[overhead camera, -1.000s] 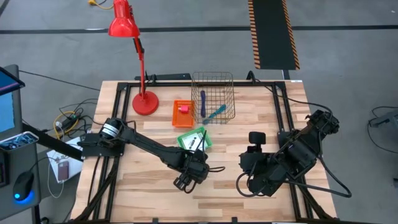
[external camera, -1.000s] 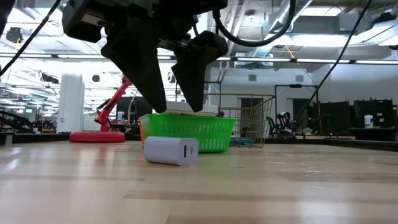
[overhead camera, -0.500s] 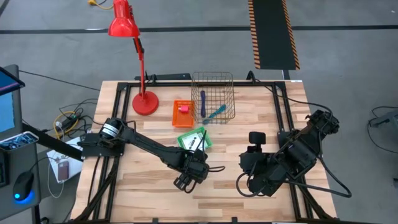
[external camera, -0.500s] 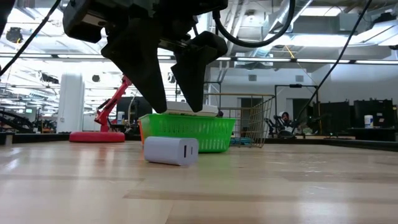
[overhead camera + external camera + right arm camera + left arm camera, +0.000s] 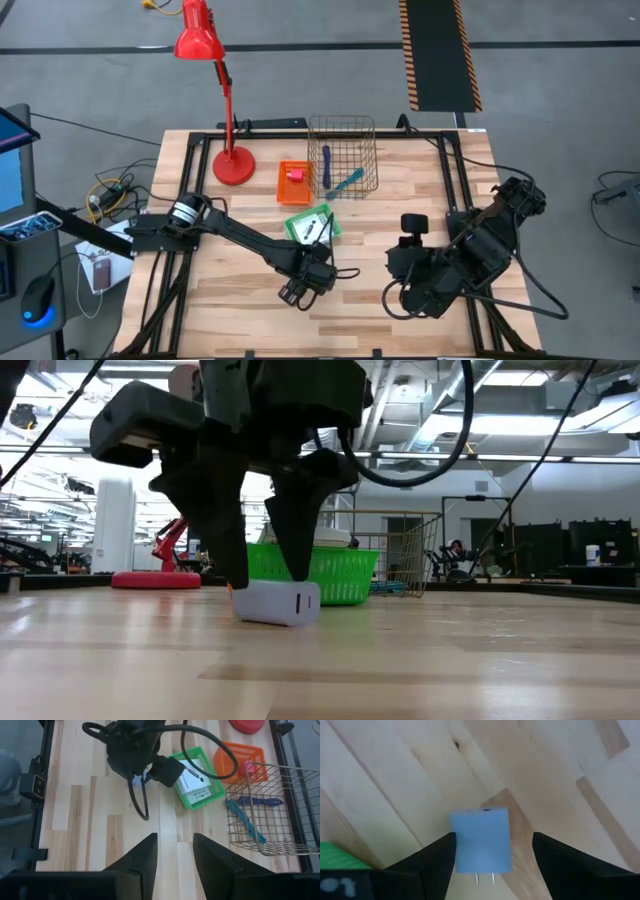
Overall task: Pick and place items into bin
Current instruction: Put the white adaptor into the orange bin
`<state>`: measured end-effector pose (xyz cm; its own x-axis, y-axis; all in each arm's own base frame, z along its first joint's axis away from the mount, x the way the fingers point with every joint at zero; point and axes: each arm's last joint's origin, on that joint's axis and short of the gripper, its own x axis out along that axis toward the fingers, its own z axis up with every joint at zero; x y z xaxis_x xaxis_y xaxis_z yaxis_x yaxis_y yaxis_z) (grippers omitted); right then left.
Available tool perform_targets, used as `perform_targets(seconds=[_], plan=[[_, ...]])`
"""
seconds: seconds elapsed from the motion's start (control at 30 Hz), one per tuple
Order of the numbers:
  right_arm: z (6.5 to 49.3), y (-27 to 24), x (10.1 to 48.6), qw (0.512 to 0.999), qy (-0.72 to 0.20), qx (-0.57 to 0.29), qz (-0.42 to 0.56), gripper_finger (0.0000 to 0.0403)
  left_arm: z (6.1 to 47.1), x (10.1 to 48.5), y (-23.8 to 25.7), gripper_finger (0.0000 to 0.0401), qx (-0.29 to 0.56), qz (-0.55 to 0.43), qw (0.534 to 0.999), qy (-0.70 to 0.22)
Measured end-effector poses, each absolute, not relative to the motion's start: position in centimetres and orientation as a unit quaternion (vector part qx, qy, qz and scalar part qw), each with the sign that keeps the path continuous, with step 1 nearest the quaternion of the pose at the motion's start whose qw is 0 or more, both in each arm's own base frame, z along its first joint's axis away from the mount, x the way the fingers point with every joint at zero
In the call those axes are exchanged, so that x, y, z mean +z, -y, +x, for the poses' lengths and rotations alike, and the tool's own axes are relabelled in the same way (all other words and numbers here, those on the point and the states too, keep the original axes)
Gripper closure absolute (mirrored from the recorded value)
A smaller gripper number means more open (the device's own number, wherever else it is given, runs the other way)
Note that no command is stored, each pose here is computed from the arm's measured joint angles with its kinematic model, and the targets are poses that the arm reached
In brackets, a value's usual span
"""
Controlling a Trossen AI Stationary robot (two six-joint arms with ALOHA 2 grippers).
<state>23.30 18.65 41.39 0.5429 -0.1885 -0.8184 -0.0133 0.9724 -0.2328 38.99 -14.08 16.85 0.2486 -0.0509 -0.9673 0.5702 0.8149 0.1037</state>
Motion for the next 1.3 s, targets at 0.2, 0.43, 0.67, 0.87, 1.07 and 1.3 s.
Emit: perform_targets(seconds=[0.2,0.43,0.67,0.87,1.07,1.3], plan=[[23.12,-18.88,41.4,0.872,-0.475,-0.047,-0.106,0.0284,39.2,16.84,13.37,0.015,-0.196,0.217,0.759,-0.582],[23.13,-18.86,41.4,0.873,-0.474,-0.049,-0.104,0.0284,39.44,16.91,13.54,0.015,-0.199,0.215,0.768,-0.57],[23.12,-18.87,41.4,0.873,-0.474,-0.048,-0.105,0.0284,39.4,16.83,13.5,0.015,-0.202,0.211,0.765,-0.573],[23.12,-18.87,41.4,0.873,-0.475,-0.048,-0.105,0.0284,39.37,16.81,13.51,0.015,-0.198,0.206,0.766,-0.576],[23.12,-18.87,41.4,0.873,-0.474,-0.049,-0.105,0.0284,39.33,16.8,13.5,0.015,-0.196,0.202,0.765,-0.579],[23.13,-18.87,41.4,0.873,-0.474,-0.049,-0.105,0.0284,39.34,16.79,13.5,0.015,-0.191,0.196,0.767,-0.58]])
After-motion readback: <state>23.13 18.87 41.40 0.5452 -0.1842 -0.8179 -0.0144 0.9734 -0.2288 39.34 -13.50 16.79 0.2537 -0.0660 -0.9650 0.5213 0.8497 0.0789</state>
